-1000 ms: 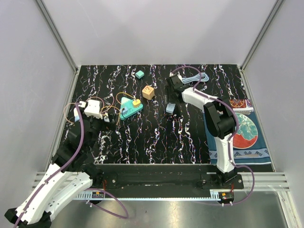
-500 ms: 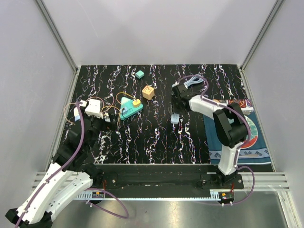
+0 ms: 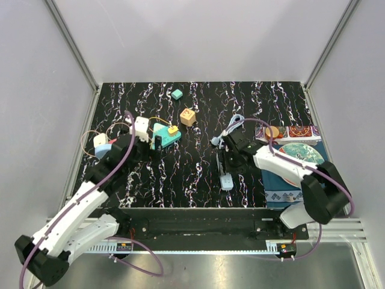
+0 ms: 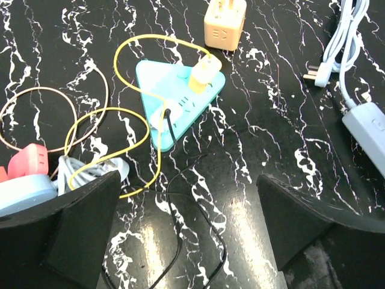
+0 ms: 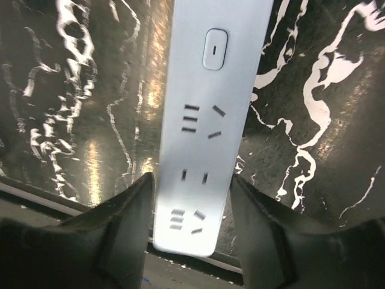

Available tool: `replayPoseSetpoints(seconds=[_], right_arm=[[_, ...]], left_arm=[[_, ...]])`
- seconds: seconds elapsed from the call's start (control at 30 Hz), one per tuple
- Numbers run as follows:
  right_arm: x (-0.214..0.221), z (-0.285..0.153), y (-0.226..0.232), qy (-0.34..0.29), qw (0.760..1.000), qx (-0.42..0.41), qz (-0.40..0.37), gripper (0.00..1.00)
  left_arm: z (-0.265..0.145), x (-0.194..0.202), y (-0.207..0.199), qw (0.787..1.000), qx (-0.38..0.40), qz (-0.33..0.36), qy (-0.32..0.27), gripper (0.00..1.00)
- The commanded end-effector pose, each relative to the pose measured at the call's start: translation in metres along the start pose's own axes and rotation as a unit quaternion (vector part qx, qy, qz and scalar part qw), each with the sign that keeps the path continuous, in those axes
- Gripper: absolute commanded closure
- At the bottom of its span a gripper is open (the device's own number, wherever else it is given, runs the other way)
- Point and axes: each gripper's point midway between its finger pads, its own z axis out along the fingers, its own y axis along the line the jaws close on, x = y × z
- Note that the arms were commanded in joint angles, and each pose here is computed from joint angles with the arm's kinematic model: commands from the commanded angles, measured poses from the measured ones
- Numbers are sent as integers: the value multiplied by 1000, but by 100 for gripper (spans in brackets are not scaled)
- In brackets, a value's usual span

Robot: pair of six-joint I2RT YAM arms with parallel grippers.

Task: Insert the plug
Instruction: Move the socket to the center of the board.

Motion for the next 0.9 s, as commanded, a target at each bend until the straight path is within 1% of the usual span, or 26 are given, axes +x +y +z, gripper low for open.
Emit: replayPoseSetpoints(seconds=[0.0, 0.1, 0.13, 0.2, 0.23, 0.3, 0.33, 0.37, 0.4, 0.43, 0.47, 0.5, 0.53, 0.57, 0.63, 0.7, 0.73, 0.87], right_arm=[[-37, -38, 12, -97, 995, -23, -23, 29], [-57, -55, 10, -153, 987, -15, -45, 18], [-61, -58, 9, -165, 985, -13, -48, 16], [-70, -65, 12, -188, 980, -18, -65, 13], [-72, -66, 11, -195, 978, -13, -69, 12], [-79, -69, 10, -213, 974, -10, -82, 11], [-82, -69, 7, -220, 972, -3, -85, 11], [-82, -68, 6, -223, 970, 0, -92, 11], [-87, -70, 9, -237, 967, -6, -95, 11], [-87, -70, 10, -239, 966, -10, -97, 11], [-86, -67, 9, -239, 966, -11, -98, 11], [-91, -69, 14, -254, 962, -23, -98, 11], [-91, -69, 17, -257, 961, -33, -99, 11], [-89, -65, 18, -255, 961, -38, -100, 12], [-89, -62, 25, -254, 960, -54, -107, 12], [-88, -56, 25, -248, 960, -55, -113, 12], [-85, -53, 28, -240, 961, -66, -118, 12], [-83, -46, 33, -231, 961, -80, -131, 12]], left_arm=[[14, -52, -12, 999, 10, -29, -42, 1], [43, -69, -13, 999, -5, -19, -35, 1], [60, -78, -16, 999, -11, -17, -29, 1], [81, -87, -14, 999, -17, -17, -22, 1], [103, -93, -18, 1000, -14, -10, -9, 1], [125, -104, -10, 1000, -20, -9, 1, 1], [148, -112, -13, 1000, -14, -2, 10, 1], [160, -117, -4, 1000, -18, -1, 12, 1], [173, -121, -1, 1000, -16, 2, 14, 2], [197, -129, -3, 1000, -5, 10, 17, 2], [209, -130, 6, 1000, -8, 11, 24, 2], [221, -132, 8, 999, -4, 13, 29, 3], [245, -136, 5, 999, 15, 16, 32, 4], [255, -132, 12, 999, 16, 11, 42, 5], [284, -128, 10, 998, 48, 23, 44, 6], [302, -124, 22, 998, 51, 24, 42, 6], [317, -120, 23, 997, 58, 26, 37, 6], [349, -116, 40, 997, 70, 14, 13, 7]])
